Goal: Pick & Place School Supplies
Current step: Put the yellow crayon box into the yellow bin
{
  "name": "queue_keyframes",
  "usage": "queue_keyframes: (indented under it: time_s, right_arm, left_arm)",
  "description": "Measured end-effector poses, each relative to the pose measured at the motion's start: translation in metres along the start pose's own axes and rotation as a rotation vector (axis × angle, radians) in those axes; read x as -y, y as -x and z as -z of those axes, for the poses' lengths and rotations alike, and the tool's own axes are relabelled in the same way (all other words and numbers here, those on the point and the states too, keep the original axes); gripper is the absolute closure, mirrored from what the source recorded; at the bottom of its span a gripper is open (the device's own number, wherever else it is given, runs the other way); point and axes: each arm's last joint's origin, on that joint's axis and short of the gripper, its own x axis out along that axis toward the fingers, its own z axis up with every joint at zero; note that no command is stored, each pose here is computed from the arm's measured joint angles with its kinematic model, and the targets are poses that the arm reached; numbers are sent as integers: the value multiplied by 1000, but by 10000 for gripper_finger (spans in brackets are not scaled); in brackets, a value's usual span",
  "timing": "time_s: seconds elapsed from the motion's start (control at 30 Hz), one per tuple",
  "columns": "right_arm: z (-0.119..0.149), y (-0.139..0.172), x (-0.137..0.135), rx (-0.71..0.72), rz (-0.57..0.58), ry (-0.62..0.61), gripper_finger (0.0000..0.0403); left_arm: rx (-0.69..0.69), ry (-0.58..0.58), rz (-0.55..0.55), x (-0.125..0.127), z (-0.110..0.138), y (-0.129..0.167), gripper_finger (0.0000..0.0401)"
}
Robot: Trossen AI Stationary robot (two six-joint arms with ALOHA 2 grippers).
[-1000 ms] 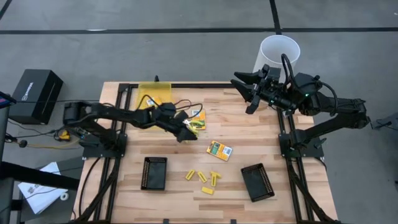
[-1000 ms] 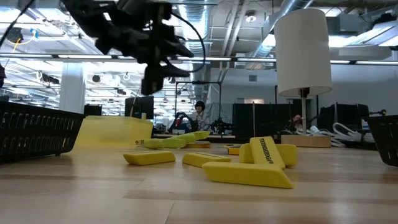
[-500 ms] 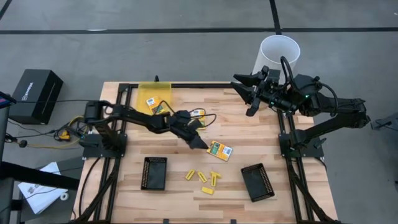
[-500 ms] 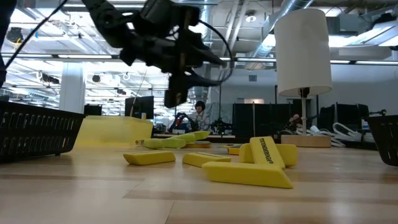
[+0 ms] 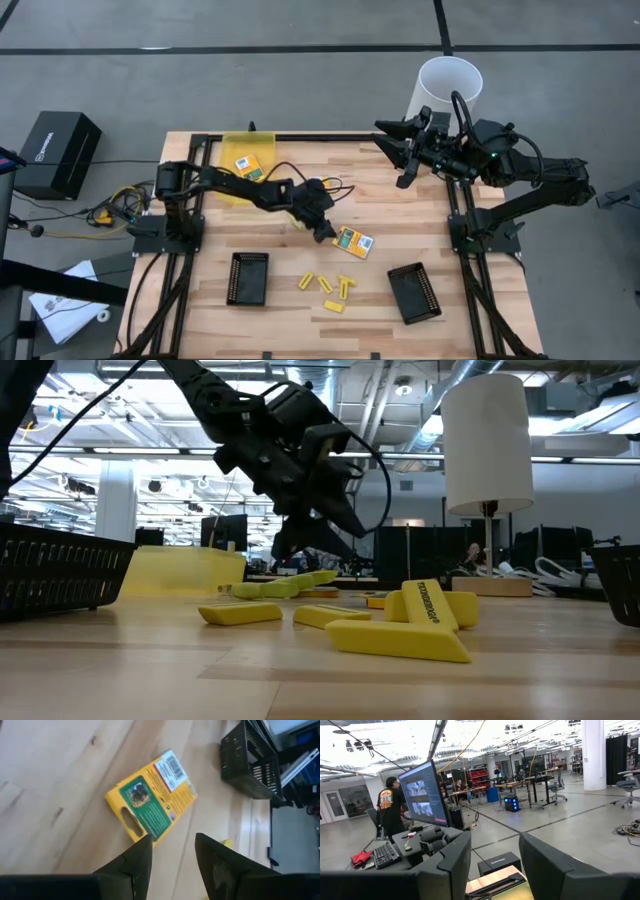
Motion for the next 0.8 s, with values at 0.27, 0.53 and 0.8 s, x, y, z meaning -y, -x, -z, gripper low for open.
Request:
queue_keyframes:
  time_s: [0.27, 0.53, 0.8]
  right_arm:
    - [0, 0, 0, 0, 0, 0, 244]
    - [0, 0, 0, 0, 0, 0, 244]
    - [-1, 0, 0, 4, -3, -2, 244]
  left_arm:
    - [-33, -21, -56, -6, 3, 1, 256]
    - [-33, -20, -66, -6, 4, 1, 255]
    - [-102, 1, -70, -13, 9, -19, 255]
